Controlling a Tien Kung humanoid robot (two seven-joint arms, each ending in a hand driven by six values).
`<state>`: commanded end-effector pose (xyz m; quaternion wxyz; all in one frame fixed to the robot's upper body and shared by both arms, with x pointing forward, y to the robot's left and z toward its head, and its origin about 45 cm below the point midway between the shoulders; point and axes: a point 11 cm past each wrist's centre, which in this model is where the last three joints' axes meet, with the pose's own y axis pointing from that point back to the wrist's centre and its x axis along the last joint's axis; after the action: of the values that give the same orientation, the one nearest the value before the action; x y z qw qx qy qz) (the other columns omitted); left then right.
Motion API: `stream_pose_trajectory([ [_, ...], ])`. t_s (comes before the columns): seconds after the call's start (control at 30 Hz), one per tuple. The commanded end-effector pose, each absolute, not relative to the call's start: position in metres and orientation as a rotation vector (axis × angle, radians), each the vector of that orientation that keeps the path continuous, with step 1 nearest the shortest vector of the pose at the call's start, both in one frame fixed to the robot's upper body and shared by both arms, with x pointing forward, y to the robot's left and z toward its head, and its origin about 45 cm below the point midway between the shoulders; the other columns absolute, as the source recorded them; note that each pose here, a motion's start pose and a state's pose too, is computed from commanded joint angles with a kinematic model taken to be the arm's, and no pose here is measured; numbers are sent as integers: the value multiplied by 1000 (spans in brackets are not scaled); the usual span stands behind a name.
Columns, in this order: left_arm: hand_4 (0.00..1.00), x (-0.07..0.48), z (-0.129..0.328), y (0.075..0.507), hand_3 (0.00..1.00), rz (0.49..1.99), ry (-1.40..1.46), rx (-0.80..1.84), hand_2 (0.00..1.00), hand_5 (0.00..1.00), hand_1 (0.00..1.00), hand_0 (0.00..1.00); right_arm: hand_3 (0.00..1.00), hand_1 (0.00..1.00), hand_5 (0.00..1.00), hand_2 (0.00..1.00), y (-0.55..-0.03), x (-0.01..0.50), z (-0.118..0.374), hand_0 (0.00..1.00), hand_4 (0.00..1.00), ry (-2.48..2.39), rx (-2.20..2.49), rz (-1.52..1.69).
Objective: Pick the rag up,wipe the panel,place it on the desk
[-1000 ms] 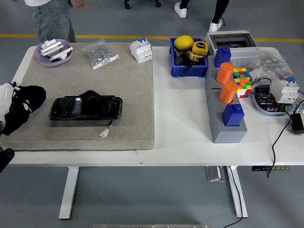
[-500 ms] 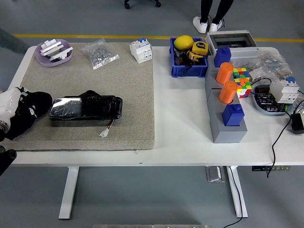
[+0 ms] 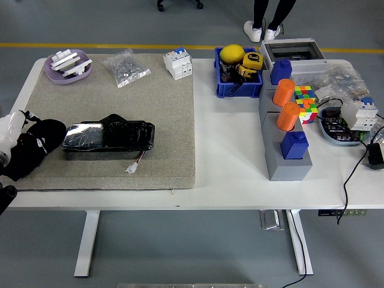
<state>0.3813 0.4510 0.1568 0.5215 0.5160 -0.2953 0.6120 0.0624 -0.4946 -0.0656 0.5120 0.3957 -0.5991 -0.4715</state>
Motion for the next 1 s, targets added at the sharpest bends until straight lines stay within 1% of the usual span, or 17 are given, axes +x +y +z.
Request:
stream_pose_trajectory([
  [0.03,997,381,157,451,700,1467,-705,1236,796,227,769,678,684,697,520,711,-495,62,-66,767,998,-1442,952,-1134],
  [0.2,997,383,159,450,700,1452,-706,1238,796,227,769,678,684,697,520,711,-496,63,-65,767,998,-1444,950,-1132],
  [0.23,998,383,159,451,757,1450,-704,1238,806,311,774,690,684,695,520,711,-496,63,-65,766,998,-1444,950,-1131],
  [0.4,998,384,163,450,757,1432,-702,1232,806,311,774,690,684,695,520,711,-496,63,-65,766,998,-1444,947,-1130],
  [0.43,998,384,164,449,763,1431,-701,1226,807,427,774,694,684,696,521,711,-497,64,-65,766,998,-1444,947,-1130],
  [0.6,998,385,168,449,763,1430,-707,1219,807,427,774,694,684,696,521,711,-497,64,-64,766,998,-1443,945,-1128],
  [0.63,998,385,168,448,768,1429,-708,1218,809,477,772,694,685,695,521,711,-497,64,-64,766,998,-1443,945,-1127],
  [1.0,998,384,183,451,772,1433,-722,1168,808,490,768,693,684,696,521,711,-497,60,-65,766,998,-1438,939,-1128],
])
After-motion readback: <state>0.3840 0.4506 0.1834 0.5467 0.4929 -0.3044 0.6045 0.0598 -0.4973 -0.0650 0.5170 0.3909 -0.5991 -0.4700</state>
